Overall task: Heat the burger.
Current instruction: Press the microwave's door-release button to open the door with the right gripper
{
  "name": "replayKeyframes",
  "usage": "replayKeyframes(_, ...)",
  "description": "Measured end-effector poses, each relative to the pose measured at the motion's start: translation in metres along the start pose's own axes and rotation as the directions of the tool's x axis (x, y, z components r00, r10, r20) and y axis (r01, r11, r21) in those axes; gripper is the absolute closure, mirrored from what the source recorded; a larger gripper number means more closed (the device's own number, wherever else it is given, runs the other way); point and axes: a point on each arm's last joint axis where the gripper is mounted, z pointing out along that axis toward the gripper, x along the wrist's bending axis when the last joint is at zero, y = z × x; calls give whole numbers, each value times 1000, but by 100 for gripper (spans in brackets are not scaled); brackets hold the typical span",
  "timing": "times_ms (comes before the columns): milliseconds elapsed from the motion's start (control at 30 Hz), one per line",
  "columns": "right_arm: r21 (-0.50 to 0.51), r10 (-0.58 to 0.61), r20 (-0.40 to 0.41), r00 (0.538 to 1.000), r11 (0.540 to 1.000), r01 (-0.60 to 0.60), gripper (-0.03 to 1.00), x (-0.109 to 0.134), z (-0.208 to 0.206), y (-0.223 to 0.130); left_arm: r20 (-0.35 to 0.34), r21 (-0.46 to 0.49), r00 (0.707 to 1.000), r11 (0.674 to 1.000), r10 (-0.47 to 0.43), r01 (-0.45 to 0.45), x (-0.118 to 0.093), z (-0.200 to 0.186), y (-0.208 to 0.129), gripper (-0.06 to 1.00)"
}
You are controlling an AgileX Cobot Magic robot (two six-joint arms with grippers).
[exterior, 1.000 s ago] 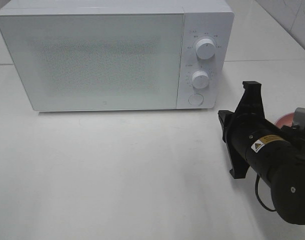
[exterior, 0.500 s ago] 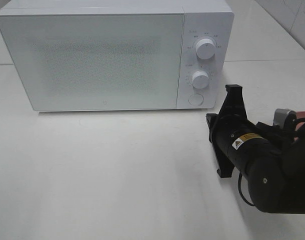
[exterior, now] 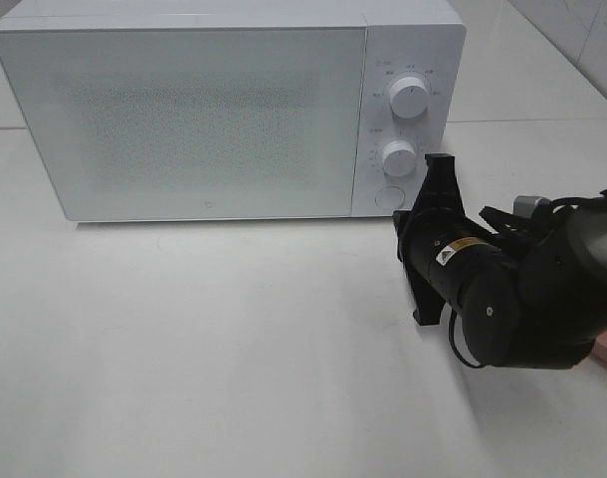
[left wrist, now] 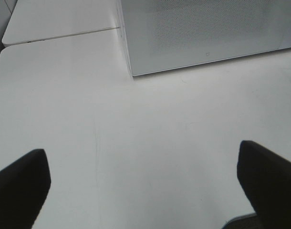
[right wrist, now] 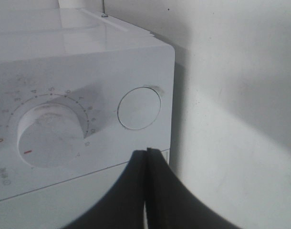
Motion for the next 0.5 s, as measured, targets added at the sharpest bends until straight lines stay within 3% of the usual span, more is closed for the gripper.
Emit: replayKeyframes(500,-10,23,-5,1000,1000,-23,95,7,38,-3,0,0,1000,1000,0,0,0,0,0,-5)
